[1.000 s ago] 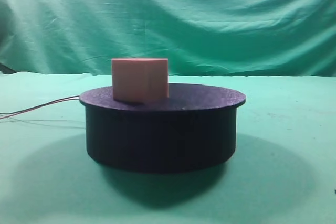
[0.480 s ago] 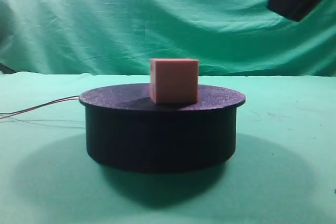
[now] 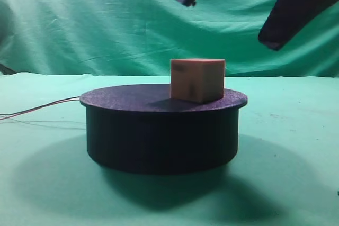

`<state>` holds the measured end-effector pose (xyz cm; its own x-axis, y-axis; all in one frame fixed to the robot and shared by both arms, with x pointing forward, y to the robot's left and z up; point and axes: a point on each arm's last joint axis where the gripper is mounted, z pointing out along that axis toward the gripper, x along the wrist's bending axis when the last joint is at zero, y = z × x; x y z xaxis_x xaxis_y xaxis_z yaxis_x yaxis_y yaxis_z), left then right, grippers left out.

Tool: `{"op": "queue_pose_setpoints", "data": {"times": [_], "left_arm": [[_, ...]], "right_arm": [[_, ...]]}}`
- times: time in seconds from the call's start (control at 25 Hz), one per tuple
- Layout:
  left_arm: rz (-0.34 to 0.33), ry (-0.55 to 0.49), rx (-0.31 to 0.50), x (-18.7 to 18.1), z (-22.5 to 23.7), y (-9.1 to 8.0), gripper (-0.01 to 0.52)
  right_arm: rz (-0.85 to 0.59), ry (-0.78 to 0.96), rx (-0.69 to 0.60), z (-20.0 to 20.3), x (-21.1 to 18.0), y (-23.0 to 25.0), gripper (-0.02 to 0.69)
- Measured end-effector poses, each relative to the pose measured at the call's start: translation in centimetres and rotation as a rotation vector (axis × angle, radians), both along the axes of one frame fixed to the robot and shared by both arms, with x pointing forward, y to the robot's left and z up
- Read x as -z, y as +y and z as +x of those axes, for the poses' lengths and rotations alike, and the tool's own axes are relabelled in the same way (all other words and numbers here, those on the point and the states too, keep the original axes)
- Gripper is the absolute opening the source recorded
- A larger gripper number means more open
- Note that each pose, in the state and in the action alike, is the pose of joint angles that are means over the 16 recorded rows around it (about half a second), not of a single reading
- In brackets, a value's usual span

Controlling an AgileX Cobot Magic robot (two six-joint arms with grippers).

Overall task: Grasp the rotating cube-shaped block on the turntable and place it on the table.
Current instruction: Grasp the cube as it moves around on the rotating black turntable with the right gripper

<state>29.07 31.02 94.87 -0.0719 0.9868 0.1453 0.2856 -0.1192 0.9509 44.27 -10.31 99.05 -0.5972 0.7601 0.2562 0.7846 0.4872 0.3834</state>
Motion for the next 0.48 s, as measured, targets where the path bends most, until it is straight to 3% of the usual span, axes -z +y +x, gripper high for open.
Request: {"op": "queue_pose_setpoints", "data": {"times": [0.48], "left_arm": [[0.0, 0.0, 0.0, 0.0, 0.0, 0.0, 0.0]], "right_arm": [[-0.081, -0.03, -0.043, 2.2, 0.9, 1.2, 0.327]]}}
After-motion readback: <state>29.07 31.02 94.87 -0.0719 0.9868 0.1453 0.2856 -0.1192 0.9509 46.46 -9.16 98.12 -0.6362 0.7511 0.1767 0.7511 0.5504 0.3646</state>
